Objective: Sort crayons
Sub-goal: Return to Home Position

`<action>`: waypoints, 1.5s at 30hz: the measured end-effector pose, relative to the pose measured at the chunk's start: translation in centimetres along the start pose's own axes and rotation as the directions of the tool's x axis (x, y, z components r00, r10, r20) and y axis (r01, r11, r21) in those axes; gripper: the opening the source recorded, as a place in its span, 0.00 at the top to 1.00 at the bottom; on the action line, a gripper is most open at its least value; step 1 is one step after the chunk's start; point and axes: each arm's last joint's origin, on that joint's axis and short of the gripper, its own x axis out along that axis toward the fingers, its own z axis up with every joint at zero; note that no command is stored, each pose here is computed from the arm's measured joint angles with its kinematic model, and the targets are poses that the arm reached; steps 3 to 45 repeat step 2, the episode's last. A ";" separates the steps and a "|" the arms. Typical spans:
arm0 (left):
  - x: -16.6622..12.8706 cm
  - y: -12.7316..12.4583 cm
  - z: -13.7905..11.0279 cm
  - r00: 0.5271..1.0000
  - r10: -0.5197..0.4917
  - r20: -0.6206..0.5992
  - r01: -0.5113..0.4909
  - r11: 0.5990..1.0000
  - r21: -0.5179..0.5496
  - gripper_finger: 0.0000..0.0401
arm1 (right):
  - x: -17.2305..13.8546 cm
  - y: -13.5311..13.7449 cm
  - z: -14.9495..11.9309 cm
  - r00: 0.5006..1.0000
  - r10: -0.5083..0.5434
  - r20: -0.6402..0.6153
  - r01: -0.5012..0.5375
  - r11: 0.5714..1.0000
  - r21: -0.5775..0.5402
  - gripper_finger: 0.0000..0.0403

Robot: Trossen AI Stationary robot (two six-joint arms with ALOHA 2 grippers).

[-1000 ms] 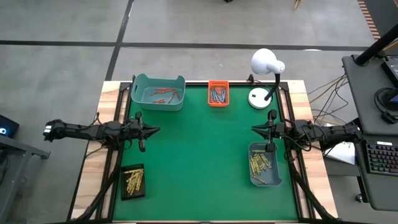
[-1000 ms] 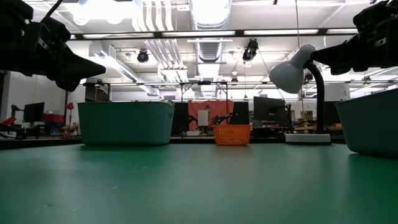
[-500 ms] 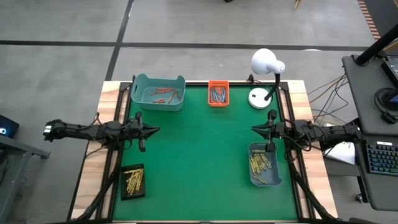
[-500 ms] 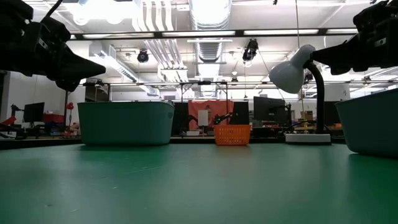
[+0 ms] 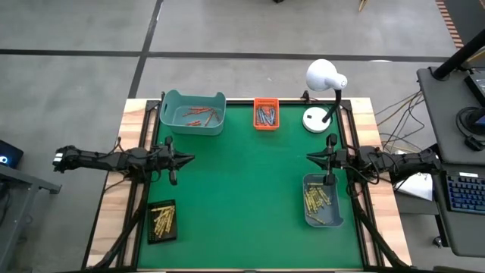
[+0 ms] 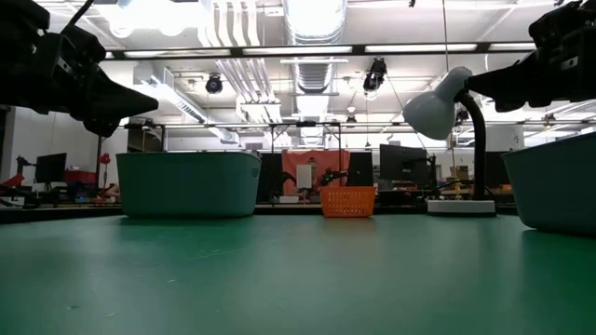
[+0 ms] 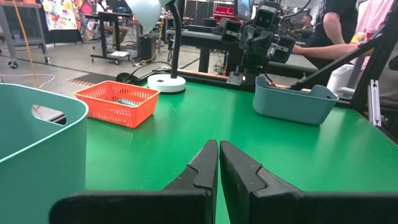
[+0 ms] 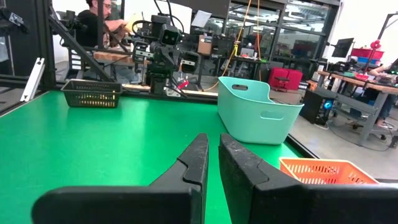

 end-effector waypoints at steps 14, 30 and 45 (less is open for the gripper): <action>0.0 0.0 0.0 1.000 0.000 0.000 0.000 1.000 0.000 1.00 | 0.0 0.0 0.0 1.000 0.000 0.000 0.000 1.000 0.000 0.93; 0.0 0.0 0.0 1.000 0.000 0.000 0.000 1.000 0.000 1.00 | 0.0 0.0 0.0 1.000 0.000 0.000 0.000 1.000 0.000 0.93; 0.0 0.0 0.0 1.000 0.000 0.000 0.000 1.000 0.000 1.00 | 0.0 0.0 0.0 1.000 0.000 0.000 0.000 1.000 0.000 0.93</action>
